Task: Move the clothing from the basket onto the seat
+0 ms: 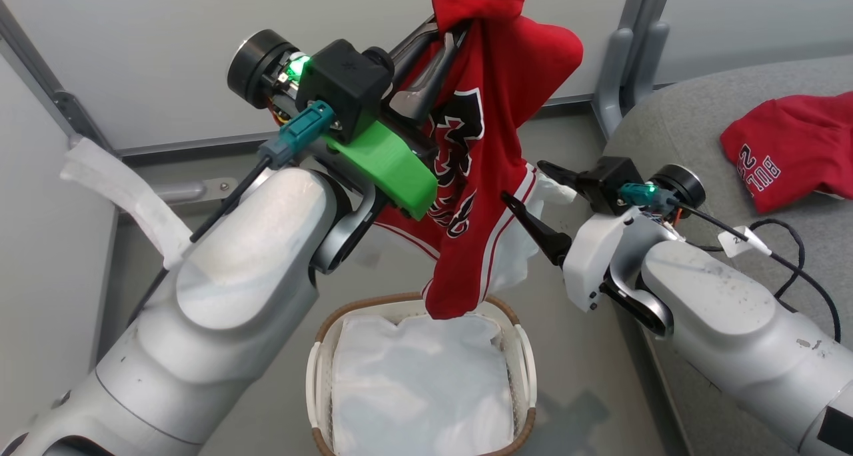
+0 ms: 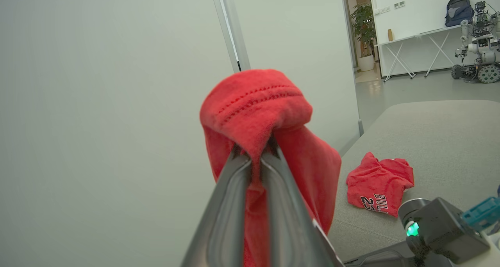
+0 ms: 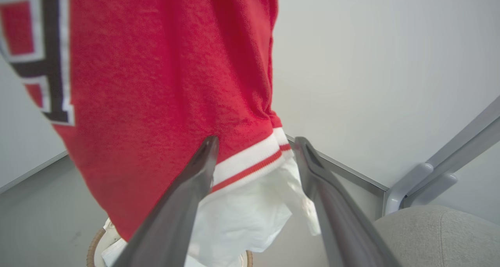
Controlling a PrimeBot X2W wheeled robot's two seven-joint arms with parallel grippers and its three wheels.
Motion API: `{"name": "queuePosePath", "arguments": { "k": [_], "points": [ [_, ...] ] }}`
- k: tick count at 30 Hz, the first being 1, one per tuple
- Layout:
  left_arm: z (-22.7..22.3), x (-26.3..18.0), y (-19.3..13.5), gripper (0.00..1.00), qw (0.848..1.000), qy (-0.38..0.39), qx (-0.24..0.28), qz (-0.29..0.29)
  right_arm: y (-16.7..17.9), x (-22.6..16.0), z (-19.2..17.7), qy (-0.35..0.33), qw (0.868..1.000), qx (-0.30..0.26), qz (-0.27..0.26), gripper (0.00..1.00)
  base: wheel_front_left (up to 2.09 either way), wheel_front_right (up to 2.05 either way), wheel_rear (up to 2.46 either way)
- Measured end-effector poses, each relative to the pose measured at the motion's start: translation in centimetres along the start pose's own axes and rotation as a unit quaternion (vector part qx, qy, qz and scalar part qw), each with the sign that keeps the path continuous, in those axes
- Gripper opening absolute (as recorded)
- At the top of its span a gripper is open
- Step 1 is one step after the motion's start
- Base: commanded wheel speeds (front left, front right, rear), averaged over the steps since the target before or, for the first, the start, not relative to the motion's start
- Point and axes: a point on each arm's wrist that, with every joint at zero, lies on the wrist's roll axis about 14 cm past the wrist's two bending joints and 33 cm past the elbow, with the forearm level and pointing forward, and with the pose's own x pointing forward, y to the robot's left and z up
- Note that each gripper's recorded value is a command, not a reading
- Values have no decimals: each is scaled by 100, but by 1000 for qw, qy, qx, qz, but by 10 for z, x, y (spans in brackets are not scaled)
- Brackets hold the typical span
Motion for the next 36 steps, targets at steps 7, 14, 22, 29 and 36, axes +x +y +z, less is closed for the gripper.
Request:
{"name": "queuePosePath", "arguments": {
  "k": [7,14,22,29,36],
  "points": [
    [-2,0,0,0,1000,-1,-3,-1,24,9,-3,34,997,-12,63,100,0,0,0],
    [-7,-1,3,0,1000,1,-10,2,40,23,13,13,995,-23,97,100,0,0,0],
    [-16,-3,9,0,1000,9,-16,10,76,34,26,7,988,-42,150,84,0,0,0],
    [-25,-8,23,0,999,21,-18,31,82,29,23,0,984,-63,166,0,0,0,0],
    [-42,-15,42,0,997,46,-20,56,76,25,25,-23,985,-63,160,0,0,0,0]
  ]
}}
